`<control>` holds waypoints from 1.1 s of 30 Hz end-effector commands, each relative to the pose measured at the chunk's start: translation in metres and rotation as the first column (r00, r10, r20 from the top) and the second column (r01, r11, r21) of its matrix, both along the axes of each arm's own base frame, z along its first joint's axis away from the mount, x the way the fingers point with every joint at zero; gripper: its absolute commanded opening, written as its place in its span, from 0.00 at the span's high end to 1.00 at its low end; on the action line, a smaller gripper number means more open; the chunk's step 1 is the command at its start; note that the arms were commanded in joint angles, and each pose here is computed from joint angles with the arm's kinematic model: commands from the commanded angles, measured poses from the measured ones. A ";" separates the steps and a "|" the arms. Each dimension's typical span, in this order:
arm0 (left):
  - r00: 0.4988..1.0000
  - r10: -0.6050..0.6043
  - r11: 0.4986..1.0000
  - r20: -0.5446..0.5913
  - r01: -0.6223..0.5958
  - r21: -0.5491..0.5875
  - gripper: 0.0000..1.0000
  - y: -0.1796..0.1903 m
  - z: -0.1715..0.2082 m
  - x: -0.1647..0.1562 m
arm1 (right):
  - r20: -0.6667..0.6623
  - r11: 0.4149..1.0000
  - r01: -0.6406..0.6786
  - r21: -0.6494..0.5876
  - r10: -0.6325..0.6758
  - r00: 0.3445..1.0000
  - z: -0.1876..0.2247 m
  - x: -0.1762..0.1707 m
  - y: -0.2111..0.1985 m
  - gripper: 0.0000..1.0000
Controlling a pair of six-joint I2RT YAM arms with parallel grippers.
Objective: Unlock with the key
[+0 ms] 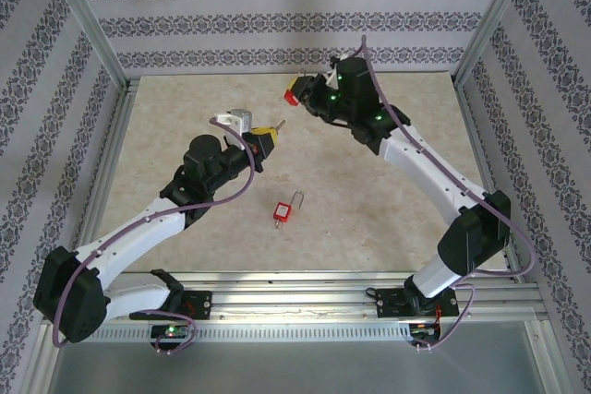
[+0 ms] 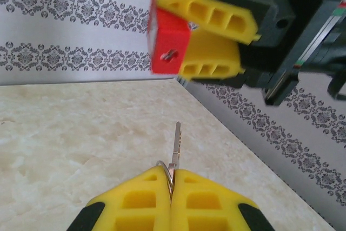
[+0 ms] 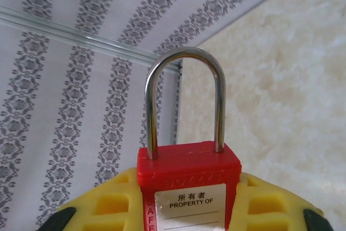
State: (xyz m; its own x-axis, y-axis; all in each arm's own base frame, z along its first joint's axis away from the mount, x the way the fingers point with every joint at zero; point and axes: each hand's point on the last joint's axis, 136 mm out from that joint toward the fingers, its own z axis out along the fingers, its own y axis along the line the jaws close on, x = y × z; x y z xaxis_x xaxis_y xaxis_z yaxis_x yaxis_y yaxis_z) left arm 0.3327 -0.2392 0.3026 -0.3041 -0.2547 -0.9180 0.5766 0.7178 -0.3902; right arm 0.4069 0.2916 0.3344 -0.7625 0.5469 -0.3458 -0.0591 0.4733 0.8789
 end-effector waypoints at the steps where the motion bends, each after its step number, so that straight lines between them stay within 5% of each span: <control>1: 0.993 0.049 0.998 0.105 -0.046 -0.031 1.00 0.002 0.034 0.001 | 0.002 0.997 0.053 0.065 -0.053 0.999 0.010 0.001 0.005 0.99; 33: 0.987 0.155 0.986 0.044 -0.158 0.055 1.00 0.016 0.012 0.005 | -0.010 0.999 -0.021 0.044 0.021 1.000 0.003 -0.030 0.040 1.00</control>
